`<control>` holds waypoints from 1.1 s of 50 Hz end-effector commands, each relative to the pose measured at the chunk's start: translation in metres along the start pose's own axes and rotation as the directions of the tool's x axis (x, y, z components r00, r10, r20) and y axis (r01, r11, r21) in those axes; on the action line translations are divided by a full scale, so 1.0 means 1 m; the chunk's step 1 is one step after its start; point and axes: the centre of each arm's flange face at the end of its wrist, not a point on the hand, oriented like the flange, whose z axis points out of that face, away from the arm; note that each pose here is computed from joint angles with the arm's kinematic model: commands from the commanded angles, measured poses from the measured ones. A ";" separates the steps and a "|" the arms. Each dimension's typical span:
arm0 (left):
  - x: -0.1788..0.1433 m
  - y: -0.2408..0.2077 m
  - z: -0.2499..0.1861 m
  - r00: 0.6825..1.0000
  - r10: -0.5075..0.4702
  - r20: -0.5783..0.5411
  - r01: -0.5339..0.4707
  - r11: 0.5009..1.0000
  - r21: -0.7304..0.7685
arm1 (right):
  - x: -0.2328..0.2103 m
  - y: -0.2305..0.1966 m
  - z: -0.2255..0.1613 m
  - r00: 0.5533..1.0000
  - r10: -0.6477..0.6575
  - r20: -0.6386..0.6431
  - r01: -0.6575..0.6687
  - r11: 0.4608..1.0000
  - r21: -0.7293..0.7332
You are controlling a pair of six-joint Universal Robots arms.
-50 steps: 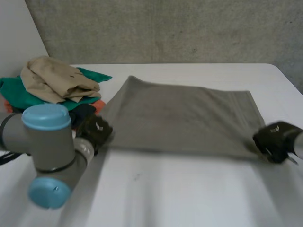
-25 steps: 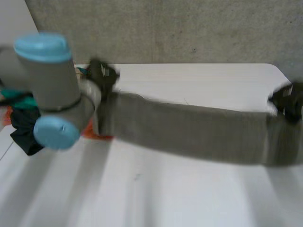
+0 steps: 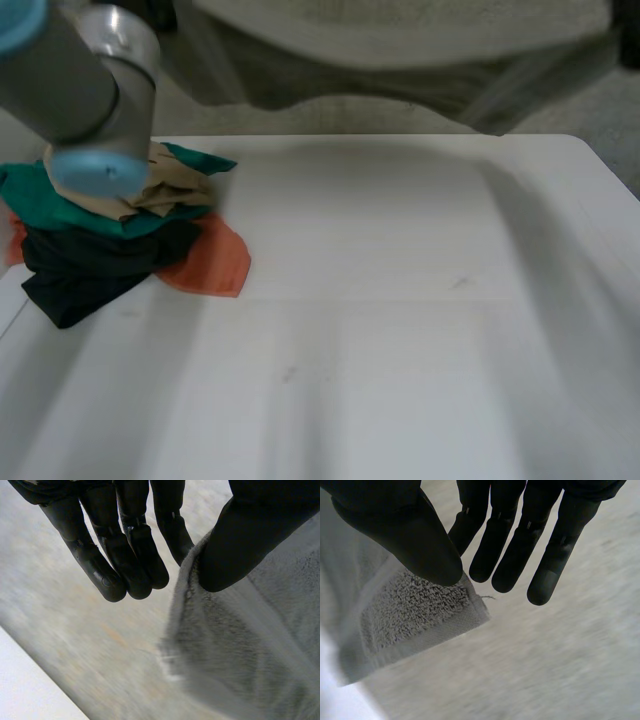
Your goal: Fold the laundry.
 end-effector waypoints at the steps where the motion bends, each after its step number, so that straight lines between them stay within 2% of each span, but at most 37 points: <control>1: 0.052 0.078 -0.044 0.983 0.005 -0.185 -0.039 0.983 -0.180 | -0.057 0.072 -0.032 0.975 0.079 0.210 -0.022 0.965 -0.260; 6: 0.084 0.116 -0.096 0.932 -0.010 -0.363 -0.108 0.946 -0.304 | -0.076 0.115 -0.064 0.947 0.102 0.304 0.042 0.901 -0.432; 8: 0.087 0.119 -0.112 0.913 -0.013 -0.408 -0.136 0.933 -0.334 | -0.077 0.120 -0.074 0.938 0.105 0.331 0.069 0.879 -0.472; 9: 0.087 0.118 -0.128 0.891 -0.018 -0.453 -0.167 0.916 -0.364 | -0.075 0.123 -0.084 0.927 0.105 0.360 0.101 0.855 -0.509; 12: 0.086 0.112 -0.152 0.854 -0.020 -0.520 -0.225 0.887 -0.403 | -0.066 0.119 -0.100 0.906 0.097 0.412 0.166 0.814 -0.557; 14: 0.080 0.104 -0.178 0.810 -0.033 -0.585 -0.288 0.847 -0.446 | -0.055 0.113 -0.118 0.873 0.095 0.478 0.247 0.759 -0.602; 15: 0.074 0.098 -0.194 0.783 -0.046 -0.621 -0.332 0.813 -0.479 | -0.048 0.107 -0.131 0.841 0.104 0.530 0.304 0.720 -0.624; 17: 0.067 0.092 -0.212 0.752 -0.060 -0.656 -0.383 0.771 -0.510 | -0.041 0.103 -0.144 0.804 0.125 0.582 0.360 0.676 -0.643; 18: 0.059 0.087 -0.229 0.720 -0.078 -0.689 -0.437 0.720 -0.538 | -0.035 0.099 -0.156 0.761 0.152 0.631 0.413 0.636 -0.652; 20: 0.054 0.081 -0.245 0.681 -0.103 -0.725 -0.490 0.673 -0.555 | -0.030 0.096 -0.166 0.714 0.172 0.679 0.471 0.600 -0.647; 21: 0.049 0.074 -0.258 0.642 -0.123 -0.757 -0.531 0.640 -0.555 | -0.025 0.094 -0.174 0.670 0.192 0.717 0.516 0.574 -0.636; 23: 0.046 0.068 -0.261 0.627 -0.138 -0.766 -0.535 0.638 -0.553 | -0.021 0.092 -0.176 0.642 0.179 0.745 0.551 0.569 -0.611; 24: 0.046 0.062 -0.258 0.628 -0.138 -0.766 -0.514 0.665 -0.542 | -0.020 0.093 -0.176 0.631 0.163 0.759 0.566 0.573 -0.593; 26: 0.048 0.057 -0.251 0.634 -0.126 -0.763 -0.489 0.699 -0.522 | -0.021 0.093 -0.173 0.640 0.143 0.755 0.562 0.583 -0.586; 29: 0.055 0.054 -0.226 0.673 -0.089 -0.735 -0.439 0.751 -0.493 | -0.027 0.100 -0.156 0.697 0.088 0.712 0.523 0.618 -0.588; 34: 0.073 0.066 -0.188 0.723 -0.040 -0.690 -0.410 0.780 -0.474 | -0.038 0.115 -0.128 0.764 0.018 0.645 0.472 0.666 -0.577; 40: 0.096 0.086 -0.131 0.821 0.015 -0.570 -0.353 0.798 -0.488 | -0.054 0.132 -0.084 0.856 -0.064 0.513 0.369 0.770 -0.520; 44: 0.109 0.095 -0.105 0.856 0.033 -0.515 -0.313 0.828 -0.466 | -0.066 0.141 -0.062 0.887 -0.107 0.449 0.333 0.821 -0.463; 50: 0.130 0.118 -0.071 0.884 0.097 -0.457 -0.302 0.866 -0.399 | -0.086 0.155 -0.026 0.924 -0.186 0.335 0.302 0.892 -0.336; 55: 0.136 0.131 -0.058 0.888 0.163 -0.431 -0.334 0.871 -0.360 | -0.098 0.165 -0.009 0.935 -0.237 0.266 0.309 0.909 -0.279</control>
